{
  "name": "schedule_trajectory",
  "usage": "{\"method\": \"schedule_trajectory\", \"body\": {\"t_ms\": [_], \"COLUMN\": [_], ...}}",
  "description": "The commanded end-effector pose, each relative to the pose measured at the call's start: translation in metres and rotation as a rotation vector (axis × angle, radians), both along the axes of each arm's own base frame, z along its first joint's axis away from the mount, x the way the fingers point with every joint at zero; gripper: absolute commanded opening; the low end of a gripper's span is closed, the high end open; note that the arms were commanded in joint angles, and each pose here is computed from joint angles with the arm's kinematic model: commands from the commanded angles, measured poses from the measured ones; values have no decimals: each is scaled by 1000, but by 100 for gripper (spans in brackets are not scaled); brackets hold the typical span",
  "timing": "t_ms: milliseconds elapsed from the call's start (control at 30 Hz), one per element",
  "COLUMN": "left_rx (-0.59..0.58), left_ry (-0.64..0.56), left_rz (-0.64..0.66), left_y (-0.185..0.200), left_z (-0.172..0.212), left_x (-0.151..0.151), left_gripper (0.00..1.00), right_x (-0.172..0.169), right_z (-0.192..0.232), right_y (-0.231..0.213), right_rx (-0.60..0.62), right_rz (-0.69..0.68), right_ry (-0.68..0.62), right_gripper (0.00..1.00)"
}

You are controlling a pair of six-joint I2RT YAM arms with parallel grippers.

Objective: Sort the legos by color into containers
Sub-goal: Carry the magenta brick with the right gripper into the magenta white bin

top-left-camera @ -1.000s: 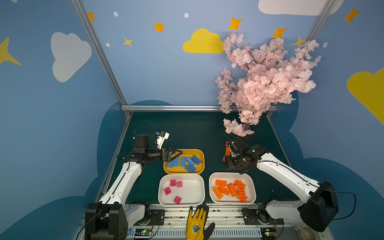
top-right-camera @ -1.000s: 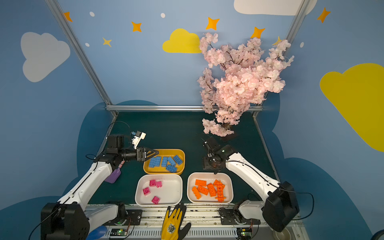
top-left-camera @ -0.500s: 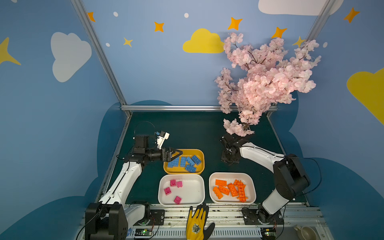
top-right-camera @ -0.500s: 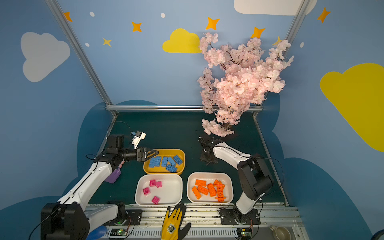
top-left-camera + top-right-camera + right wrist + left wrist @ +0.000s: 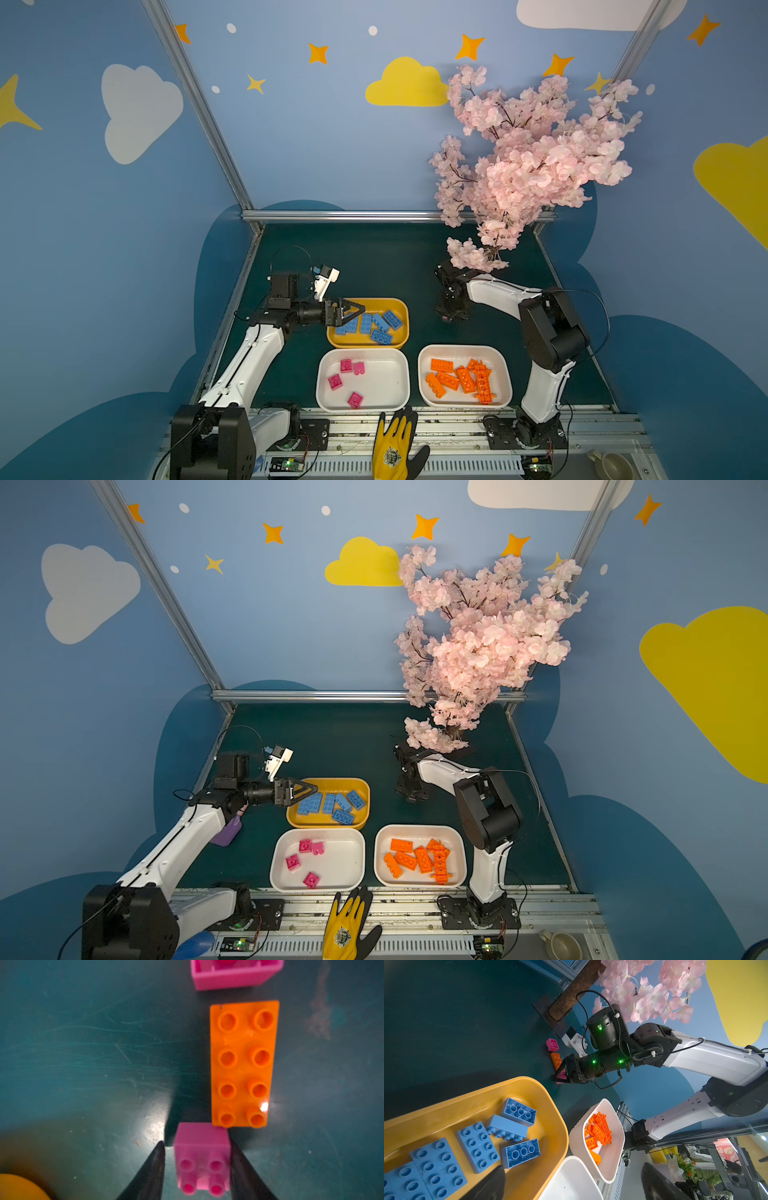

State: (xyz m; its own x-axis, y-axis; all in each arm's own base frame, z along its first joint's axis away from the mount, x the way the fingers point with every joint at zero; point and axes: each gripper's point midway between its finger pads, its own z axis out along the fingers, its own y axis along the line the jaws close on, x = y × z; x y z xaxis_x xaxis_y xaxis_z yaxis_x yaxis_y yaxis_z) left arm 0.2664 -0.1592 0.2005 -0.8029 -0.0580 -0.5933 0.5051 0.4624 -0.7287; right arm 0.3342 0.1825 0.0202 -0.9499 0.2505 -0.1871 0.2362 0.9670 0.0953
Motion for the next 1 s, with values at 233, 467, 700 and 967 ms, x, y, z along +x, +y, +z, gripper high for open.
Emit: {"method": "schedule_trajectory", "body": {"t_ms": [233, 467, 700, 967], "left_rx": [9, 19, 39, 121], "left_ry": [3, 1, -2, 25], "left_rz": [-12, -7, 17, 139], "left_y": [0, 1, 4, 19], "left_z": [-4, -2, -2, -14], "left_x": [-2, -2, 4, 25], "left_gripper": [100, 100, 100, 100], "right_x": [-9, -42, -121, -203], "right_z": [5, 58, 107, 121], "right_y": [-15, 8, 96, 189], "right_rx": [-98, -64, 184, 368], "right_rz": [106, 387, 884, 1384], "right_ry": [45, -11, -96, -308], "right_gripper": [18, 15, 16, 15]}}
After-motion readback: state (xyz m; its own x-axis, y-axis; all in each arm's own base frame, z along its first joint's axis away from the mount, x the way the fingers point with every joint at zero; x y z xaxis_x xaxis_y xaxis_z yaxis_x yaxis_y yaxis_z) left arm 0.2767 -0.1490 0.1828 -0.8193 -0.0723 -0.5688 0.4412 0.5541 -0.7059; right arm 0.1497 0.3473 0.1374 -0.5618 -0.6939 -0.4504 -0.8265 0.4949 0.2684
